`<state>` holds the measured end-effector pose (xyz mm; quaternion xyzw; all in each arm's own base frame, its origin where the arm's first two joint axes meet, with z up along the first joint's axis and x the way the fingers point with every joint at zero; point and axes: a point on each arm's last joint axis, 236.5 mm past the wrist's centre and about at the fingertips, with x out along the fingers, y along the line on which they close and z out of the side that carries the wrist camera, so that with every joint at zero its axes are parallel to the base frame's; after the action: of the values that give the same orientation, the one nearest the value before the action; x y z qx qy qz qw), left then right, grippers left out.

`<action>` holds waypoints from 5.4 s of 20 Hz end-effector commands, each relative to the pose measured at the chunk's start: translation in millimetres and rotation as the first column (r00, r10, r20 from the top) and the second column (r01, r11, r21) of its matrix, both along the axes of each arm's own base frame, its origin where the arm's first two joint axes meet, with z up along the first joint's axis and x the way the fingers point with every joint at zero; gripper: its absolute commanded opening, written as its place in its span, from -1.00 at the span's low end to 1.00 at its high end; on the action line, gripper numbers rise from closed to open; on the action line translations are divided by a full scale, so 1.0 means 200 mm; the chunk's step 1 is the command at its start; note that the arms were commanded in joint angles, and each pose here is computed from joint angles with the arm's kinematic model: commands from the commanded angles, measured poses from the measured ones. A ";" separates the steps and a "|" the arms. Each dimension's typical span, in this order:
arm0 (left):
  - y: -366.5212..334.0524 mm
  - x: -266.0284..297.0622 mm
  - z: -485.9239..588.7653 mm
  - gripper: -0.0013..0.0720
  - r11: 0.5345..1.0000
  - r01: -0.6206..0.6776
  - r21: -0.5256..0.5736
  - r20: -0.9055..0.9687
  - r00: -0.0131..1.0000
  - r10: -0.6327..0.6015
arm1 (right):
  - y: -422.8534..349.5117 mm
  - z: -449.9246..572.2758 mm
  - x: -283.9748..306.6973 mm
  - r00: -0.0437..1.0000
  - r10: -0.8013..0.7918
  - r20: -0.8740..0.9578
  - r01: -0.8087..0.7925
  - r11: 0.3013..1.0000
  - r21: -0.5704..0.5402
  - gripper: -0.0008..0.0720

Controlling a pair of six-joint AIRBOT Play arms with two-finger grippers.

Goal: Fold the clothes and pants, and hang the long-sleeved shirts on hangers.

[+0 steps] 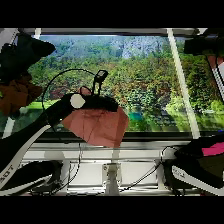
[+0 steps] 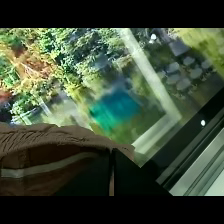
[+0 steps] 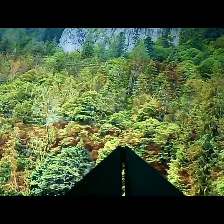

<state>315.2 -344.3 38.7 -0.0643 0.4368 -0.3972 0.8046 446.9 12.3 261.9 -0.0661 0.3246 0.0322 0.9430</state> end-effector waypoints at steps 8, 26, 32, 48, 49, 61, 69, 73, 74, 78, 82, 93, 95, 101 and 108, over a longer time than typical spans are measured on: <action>0.22 0.19 0.14 0.95 0.992 -0.122 -0.032 0.055 0.991 0.123 | -0.01 -0.36 0.05 0.975 0.010 -0.223 -0.016 1.000 -0.025 -0.39; 1.10 0.24 1.00 0.95 0.893 -0.421 -0.155 0.442 0.779 0.444 | 1.02 -1.45 -0.70 0.290 0.767 -0.573 -0.893 0.431 0.125 0.73; 1.10 0.24 1.00 0.95 0.893 -0.423 -0.155 0.442 0.779 0.445 | 1.22 -1.57 -0.64 0.354 0.797 -0.490 -0.924 0.380 -0.049 0.73; 1.13 0.24 0.99 0.95 0.894 -0.432 -0.121 0.464 0.771 0.436 | 1.32 -1.70 -0.61 0.395 0.790 -0.468 -0.905 0.423 -0.049 -0.03; 1.15 0.25 0.98 0.94 0.894 -0.437 -0.103 0.475 0.768 0.430 | 1.33 -1.67 -0.57 0.421 0.796 -0.436 -0.898 0.434 -0.075 -0.27; 1.24 0.27 0.94 0.93 0.882 -0.472 -0.012 0.527 0.746 0.407 | 1.39 -0.75 0.21 0.769 0.608 0.196 -0.592 0.794 -0.140 -0.92; 1.16 0.14 0.51 0.93 0.872 -0.489 -0.008 0.209 0.852 0.480 | 0.38 -0.97 0.57 0.991 -0.135 -0.005 0.122 0.880 0.459 -0.92; 1.00 0.03 0.24 0.93 0.875 -0.477 -0.079 -0.044 0.879 0.475 | 0.12 -1.14 0.51 0.964 -0.218 -0.149 0.263 0.856 0.445 -0.92; 0.96 0.01 0.19 0.93 0.884 -0.461 -0.072 -0.071 0.887 0.457 | 0.07 -1.17 0.50 0.957 -0.232 -0.173 0.286 0.853 0.438 -0.92; 0.72 -0.05 0.09 0.93 0.933 -0.354 -0.057 -0.092 0.933 0.349 | -0.11 -1.26 0.40 0.886 -0.344 -0.309 0.456 0.764 0.456 -0.92; 0.42 -0.03 0.07 0.93 0.935 -0.324 -0.146 -0.083 0.945 0.315 | -0.36 -1.42 0.17 0.743 -0.471 -0.475 0.634 0.723 0.275 -0.93; 0.24 0.02 -0.23 0.93 0.937 -0.338 -0.083 -0.070 0.940 0.333 | 0.03 -1.45 -0.19 0.800 -0.273 -0.534 0.448 0.864 0.230 -0.93; 0.25 0.00 -0.25 0.93 0.942 -0.330 -0.069 -0.094 0.942 0.323 | 0.19 -1.44 -0.27 0.820 -0.221 -0.527 0.440 0.833 0.335 -0.93; 0.34 -0.03 -0.32 0.93 0.946 -0.325 -0.013 -0.179 0.931 0.317 | 0.50 -1.29 -0.40 0.909 -0.120 -0.399 0.332 0.786 0.522 -0.93; 0.36 -0.12 -0.56 0.51 0.954 -0.284 0.092 -0.294 0.908 0.298 | 0.53 -1.25 -0.43 0.923 -0.099 -0.372 0.301 0.789 0.535 -0.93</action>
<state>300.3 -273.6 -54.7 -0.1791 0.5223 -0.2520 0.7948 360.9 115.1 7.4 0.2615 0.4633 0.0337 0.8461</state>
